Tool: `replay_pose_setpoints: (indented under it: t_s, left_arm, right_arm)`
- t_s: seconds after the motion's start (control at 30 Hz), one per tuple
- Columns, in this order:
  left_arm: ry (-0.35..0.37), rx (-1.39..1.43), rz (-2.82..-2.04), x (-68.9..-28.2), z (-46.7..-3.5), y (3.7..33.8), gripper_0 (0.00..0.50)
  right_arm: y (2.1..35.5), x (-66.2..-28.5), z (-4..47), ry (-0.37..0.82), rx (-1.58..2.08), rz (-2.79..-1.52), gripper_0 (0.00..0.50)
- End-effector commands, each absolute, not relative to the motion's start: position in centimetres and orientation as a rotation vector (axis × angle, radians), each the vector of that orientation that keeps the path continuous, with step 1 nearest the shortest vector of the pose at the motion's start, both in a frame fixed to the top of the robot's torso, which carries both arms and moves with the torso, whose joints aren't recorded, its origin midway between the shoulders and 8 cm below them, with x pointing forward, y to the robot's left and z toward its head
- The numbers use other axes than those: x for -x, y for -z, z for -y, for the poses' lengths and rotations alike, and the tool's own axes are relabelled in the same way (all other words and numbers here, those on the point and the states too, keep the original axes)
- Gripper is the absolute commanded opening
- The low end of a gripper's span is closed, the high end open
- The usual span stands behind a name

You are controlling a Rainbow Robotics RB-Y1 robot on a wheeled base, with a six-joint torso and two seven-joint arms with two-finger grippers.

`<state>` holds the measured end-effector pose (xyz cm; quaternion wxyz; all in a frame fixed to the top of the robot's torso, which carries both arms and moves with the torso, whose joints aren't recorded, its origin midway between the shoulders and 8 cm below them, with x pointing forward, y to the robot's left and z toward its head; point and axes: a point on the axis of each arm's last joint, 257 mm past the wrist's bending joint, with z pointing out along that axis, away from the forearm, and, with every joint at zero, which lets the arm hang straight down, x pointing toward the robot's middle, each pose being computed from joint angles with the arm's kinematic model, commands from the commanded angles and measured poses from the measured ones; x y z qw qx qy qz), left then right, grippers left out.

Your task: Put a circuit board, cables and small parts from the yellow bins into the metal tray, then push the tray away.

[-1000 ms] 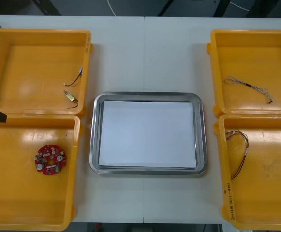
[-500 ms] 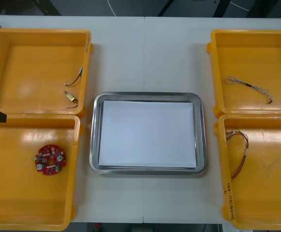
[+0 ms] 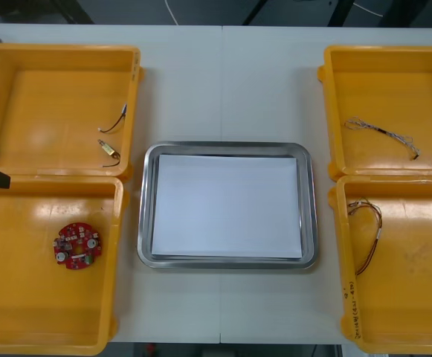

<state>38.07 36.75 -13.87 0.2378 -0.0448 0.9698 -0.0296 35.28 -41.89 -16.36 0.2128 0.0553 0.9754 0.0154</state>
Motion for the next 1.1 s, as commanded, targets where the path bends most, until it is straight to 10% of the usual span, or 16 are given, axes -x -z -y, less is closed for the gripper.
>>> replay_pose_setpoints:
  t_s: [0.03, 1.1]
  left_arm:
    - [-0.027, -0.026, -2.634, -37.7, -38.3, 12.42, 0.5]
    - [-0.027, -0.026, -2.634, -37.7, -38.3, 12.42, 0.5]
  right_arm:
    - [15.6, -34.88, 43.08, 0.016, -0.111, -2.711, 0.5]
    - [15.6, -34.88, 43.08, 0.016, -0.111, -2.711, 0.5]
